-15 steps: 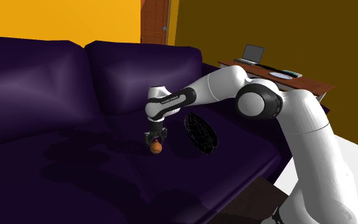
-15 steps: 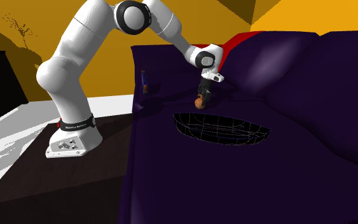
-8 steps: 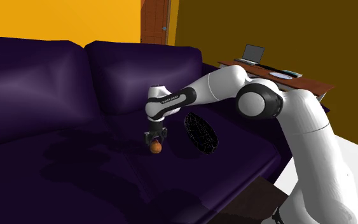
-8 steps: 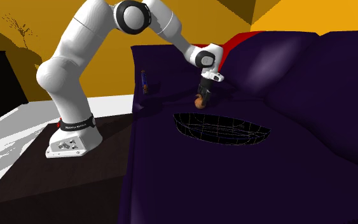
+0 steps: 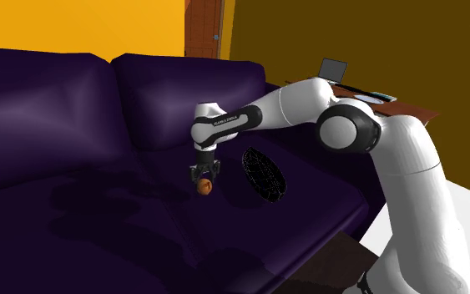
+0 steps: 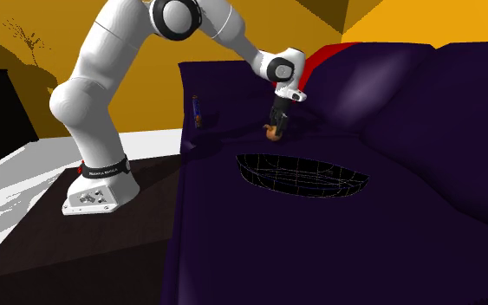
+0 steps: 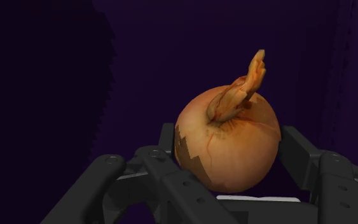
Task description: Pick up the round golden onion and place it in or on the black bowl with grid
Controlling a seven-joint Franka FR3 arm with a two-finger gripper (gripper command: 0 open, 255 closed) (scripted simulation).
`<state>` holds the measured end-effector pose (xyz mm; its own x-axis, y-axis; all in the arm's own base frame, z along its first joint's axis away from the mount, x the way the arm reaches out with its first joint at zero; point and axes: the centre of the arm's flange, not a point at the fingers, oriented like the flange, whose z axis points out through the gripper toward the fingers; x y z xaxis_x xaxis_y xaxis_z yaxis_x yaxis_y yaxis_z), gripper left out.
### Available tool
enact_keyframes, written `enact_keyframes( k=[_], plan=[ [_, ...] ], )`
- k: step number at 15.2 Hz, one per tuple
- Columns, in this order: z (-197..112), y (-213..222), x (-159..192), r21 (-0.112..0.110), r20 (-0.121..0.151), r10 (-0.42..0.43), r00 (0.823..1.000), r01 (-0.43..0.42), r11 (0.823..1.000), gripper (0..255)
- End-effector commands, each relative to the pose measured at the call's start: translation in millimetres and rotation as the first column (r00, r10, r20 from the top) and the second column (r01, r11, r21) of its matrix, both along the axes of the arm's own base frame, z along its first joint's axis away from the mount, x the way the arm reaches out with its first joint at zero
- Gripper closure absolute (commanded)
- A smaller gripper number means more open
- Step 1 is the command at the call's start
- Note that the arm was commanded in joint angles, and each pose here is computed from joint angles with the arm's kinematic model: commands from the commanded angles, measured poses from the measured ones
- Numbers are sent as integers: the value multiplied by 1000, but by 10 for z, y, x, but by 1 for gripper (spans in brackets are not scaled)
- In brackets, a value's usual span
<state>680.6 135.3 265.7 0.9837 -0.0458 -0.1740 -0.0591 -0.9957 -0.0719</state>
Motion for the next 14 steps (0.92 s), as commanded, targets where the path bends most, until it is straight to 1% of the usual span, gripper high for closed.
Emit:
enact_keyframes(
  k=[1, 14],
  plan=[
    [106, -7, -3, 0, 0, 0, 1000, 0, 1000, 255],
    [792, -7, -2, 0, 0, 0, 1000, 0, 1000, 255]
  ],
)
